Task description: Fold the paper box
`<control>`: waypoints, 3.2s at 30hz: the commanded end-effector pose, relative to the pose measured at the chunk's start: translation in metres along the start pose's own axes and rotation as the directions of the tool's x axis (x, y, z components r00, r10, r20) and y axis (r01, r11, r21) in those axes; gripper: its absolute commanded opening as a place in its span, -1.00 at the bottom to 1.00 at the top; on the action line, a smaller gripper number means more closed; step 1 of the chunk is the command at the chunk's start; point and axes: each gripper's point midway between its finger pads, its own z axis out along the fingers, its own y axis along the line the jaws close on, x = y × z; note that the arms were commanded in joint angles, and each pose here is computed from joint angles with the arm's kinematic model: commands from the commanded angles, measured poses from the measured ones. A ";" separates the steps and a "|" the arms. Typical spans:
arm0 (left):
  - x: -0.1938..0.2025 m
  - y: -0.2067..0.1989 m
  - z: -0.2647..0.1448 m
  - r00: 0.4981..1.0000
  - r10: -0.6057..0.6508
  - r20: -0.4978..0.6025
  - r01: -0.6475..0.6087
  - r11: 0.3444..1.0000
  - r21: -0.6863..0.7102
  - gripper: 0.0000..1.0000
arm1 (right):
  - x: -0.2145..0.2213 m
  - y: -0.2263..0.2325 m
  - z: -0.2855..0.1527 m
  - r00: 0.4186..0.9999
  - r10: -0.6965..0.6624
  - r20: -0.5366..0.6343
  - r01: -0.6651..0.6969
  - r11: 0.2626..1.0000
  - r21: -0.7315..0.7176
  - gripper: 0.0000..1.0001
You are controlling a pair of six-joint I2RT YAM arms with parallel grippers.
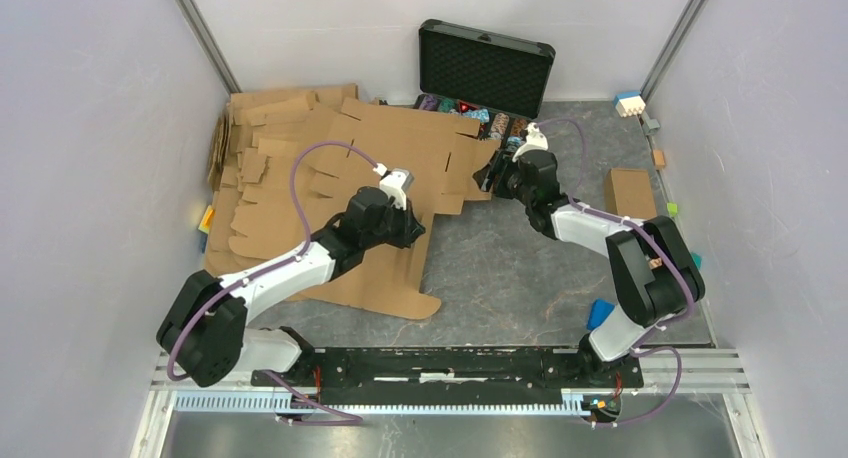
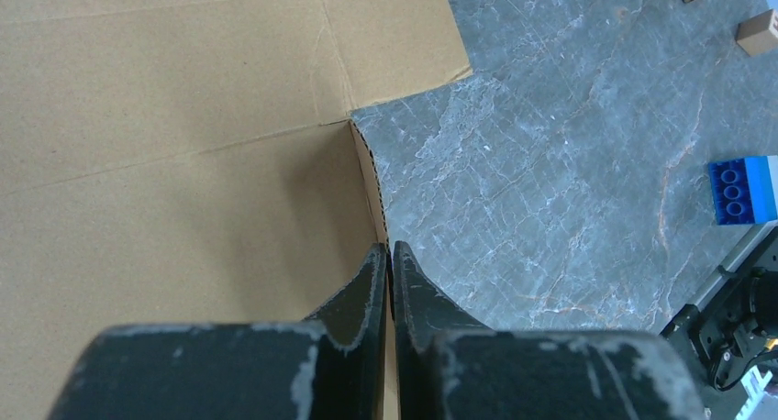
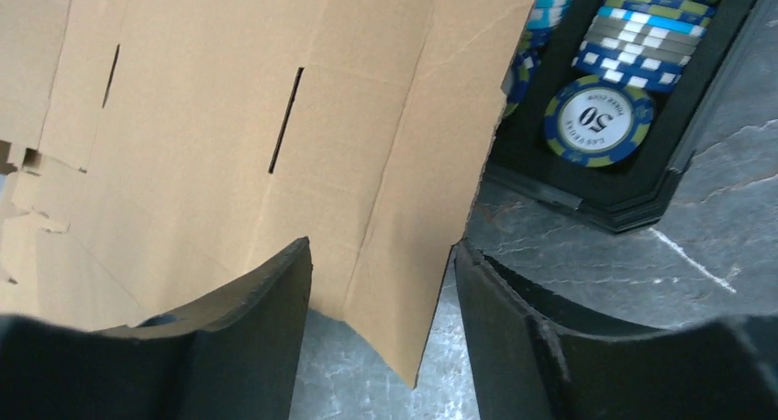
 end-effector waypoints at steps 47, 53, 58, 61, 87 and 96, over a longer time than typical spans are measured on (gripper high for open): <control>-0.022 0.135 -0.050 0.973 -0.177 0.150 0.231 0.800 -0.553 0.58 | 0.033 -0.121 -0.147 0.994 -0.100 0.046 0.075 0.921 0.382 0.96; -0.017 0.143 -0.049 0.970 -0.197 0.142 0.243 0.779 -0.578 0.61 | 0.033 -0.121 -0.126 0.999 0.006 0.050 -0.021 0.950 0.313 0.96; -0.018 0.140 -0.048 0.969 -0.199 0.148 0.249 0.791 -0.559 0.61 | 0.036 -0.105 -0.109 0.999 0.032 0.003 -0.032 0.980 0.196 0.51; -0.020 0.137 -0.048 0.968 -0.196 0.156 0.250 0.804 -0.540 0.63 | 0.028 -0.086 -0.108 0.999 0.022 0.034 -0.025 0.995 0.094 0.14; 0.045 0.081 -0.107 0.842 -0.513 0.167 0.537 0.772 -0.339 0.90 | -0.065 -0.085 -0.152 0.925 -0.083 0.370 -0.006 0.972 0.233 -1.00; 0.082 0.108 -0.095 0.871 -0.484 0.079 0.459 0.747 -0.481 0.87 | -0.066 -0.087 -0.154 0.924 -0.104 0.367 0.010 0.968 0.250 -1.00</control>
